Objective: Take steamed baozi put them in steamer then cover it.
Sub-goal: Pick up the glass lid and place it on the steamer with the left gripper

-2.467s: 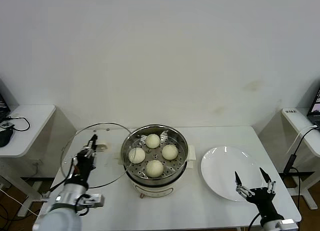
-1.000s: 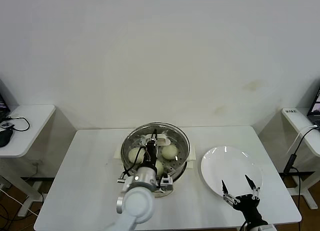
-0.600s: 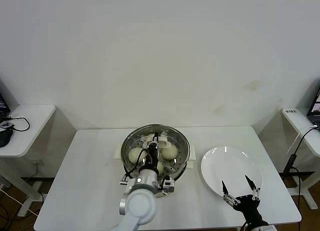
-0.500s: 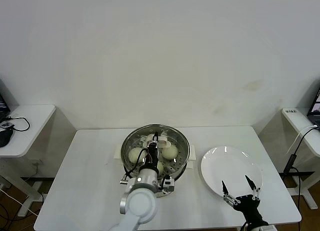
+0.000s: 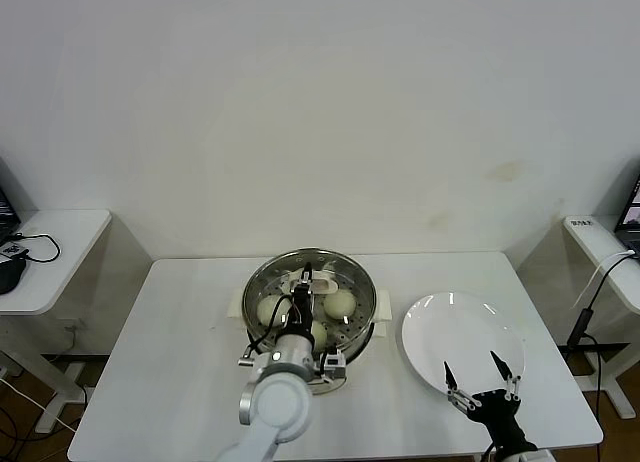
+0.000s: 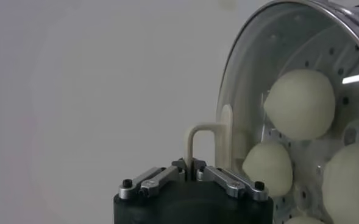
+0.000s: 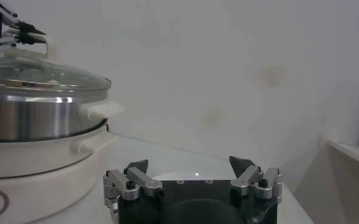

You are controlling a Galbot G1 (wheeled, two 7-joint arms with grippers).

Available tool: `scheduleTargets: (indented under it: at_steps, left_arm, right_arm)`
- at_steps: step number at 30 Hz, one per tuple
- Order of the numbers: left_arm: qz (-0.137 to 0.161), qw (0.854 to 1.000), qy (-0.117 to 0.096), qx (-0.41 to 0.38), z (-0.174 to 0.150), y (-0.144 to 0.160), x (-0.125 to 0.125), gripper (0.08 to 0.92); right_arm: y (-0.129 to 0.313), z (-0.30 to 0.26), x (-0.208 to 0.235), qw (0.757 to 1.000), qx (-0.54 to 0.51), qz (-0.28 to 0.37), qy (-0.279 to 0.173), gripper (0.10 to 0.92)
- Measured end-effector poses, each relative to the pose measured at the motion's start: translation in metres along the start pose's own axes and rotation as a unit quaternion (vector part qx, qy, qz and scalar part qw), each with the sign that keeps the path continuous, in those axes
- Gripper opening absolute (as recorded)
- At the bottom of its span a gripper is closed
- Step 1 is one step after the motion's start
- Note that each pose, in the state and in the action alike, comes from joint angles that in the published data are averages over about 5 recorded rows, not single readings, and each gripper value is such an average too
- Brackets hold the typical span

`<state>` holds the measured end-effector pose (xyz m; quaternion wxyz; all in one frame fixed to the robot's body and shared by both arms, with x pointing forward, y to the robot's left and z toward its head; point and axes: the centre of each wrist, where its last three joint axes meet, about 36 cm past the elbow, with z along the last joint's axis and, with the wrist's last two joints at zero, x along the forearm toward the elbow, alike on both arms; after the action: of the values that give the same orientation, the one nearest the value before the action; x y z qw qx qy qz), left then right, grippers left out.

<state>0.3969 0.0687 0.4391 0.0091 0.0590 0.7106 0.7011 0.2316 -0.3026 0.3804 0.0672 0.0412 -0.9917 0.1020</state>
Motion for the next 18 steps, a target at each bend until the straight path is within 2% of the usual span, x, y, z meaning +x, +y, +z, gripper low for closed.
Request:
scheduleTargets:
  at_steps: [10,13,18]
  left_arm:
    - [0.001,1.0,0.001,0.004,-0.0014,-0.0045,0.0017,0.144]
    - [-0.002,1.0,0.001,0.005,-0.001,-0.0048,0.0014,0.197]
    - [-0.007,1.0,-0.001,0.007,-0.0005,-0.0036,0.0042,0.342]
  right_arm:
    - [0.0011,0.0001,0.0006,1.0,-0.002,-0.001,0.001,0.823]
    - [0.0012,0.0,0.0009,1.0,-0.002,-0.002,0.001,0.823]
    - [0.0018,-0.0005,0.0009,1.0,-0.002,-0.002,0.0,0.823]
